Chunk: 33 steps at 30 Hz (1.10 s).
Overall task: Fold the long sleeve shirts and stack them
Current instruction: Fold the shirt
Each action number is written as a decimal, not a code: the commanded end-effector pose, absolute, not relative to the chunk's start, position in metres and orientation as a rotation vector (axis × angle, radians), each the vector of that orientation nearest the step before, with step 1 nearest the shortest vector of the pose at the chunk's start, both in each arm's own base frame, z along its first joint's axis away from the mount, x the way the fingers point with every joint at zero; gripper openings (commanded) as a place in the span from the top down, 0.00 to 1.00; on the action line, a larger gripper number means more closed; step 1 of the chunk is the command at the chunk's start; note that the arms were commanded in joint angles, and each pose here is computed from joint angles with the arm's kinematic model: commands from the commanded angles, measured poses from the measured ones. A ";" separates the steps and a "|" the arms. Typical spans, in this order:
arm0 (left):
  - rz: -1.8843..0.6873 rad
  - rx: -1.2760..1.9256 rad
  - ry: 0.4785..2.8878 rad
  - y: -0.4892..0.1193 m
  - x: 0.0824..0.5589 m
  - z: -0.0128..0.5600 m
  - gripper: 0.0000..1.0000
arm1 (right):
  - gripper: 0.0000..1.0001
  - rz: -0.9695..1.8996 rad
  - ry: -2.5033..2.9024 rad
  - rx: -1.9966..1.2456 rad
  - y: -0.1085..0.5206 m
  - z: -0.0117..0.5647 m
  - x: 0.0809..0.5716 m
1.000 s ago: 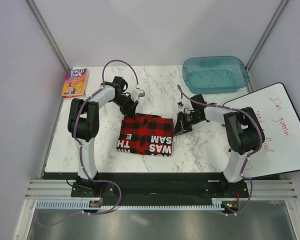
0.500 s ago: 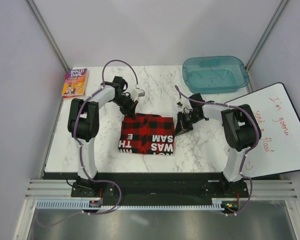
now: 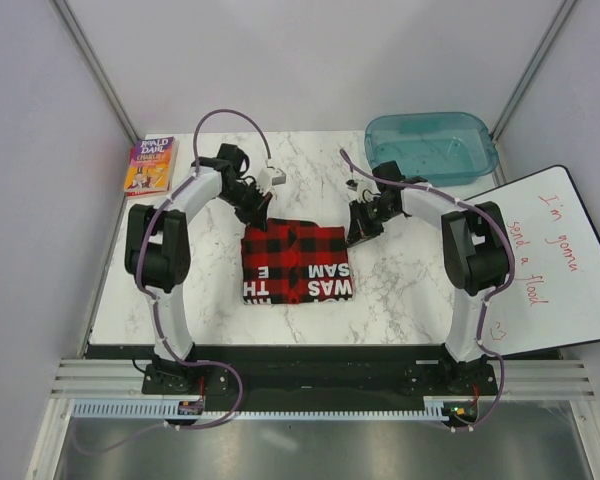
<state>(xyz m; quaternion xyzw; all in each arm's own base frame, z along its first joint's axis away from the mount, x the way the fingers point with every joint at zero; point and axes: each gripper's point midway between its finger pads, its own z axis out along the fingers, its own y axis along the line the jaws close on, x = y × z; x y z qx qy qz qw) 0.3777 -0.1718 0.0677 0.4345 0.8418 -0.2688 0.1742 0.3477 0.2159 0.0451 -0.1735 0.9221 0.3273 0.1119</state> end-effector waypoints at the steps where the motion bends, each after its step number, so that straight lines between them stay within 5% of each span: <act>1: -0.812 1.227 2.257 -0.189 0.376 0.116 0.97 | 0.99 0.895 2.640 -0.628 0.209 0.068 0.355; 12: -0.679 1.171 2.502 -0.162 0.380 0.042 0.96 | 0.76 0.747 2.588 -0.698 0.192 0.098 0.386; 18: -0.640 0.957 2.650 -0.150 0.363 0.042 0.98 | 0.74 0.890 2.530 -0.782 0.217 0.123 0.366; 21: -0.817 0.896 2.630 -0.164 0.338 0.058 0.78 | 0.74 0.934 2.495 -0.874 0.233 0.126 0.356; 22: -0.864 0.884 2.553 -0.166 0.336 0.083 0.60 | 0.74 0.954 2.493 -0.909 0.240 0.126 0.350; 24: -0.919 0.888 2.450 -0.173 0.333 0.102 0.47 | 0.74 0.961 2.471 -0.965 0.247 0.128 0.346; 26: -0.923 0.932 2.353 -0.176 0.334 0.120 0.19 | 0.75 0.967 2.461 -1.003 0.258 0.125 0.342; 28: -0.942 0.977 2.290 -0.181 0.340 0.128 0.09 | 0.75 0.960 2.466 -1.016 0.267 0.115 0.344; 33: -0.933 1.017 2.294 -0.186 0.375 0.107 0.02 | 0.77 0.837 2.523 -0.963 0.268 0.080 0.370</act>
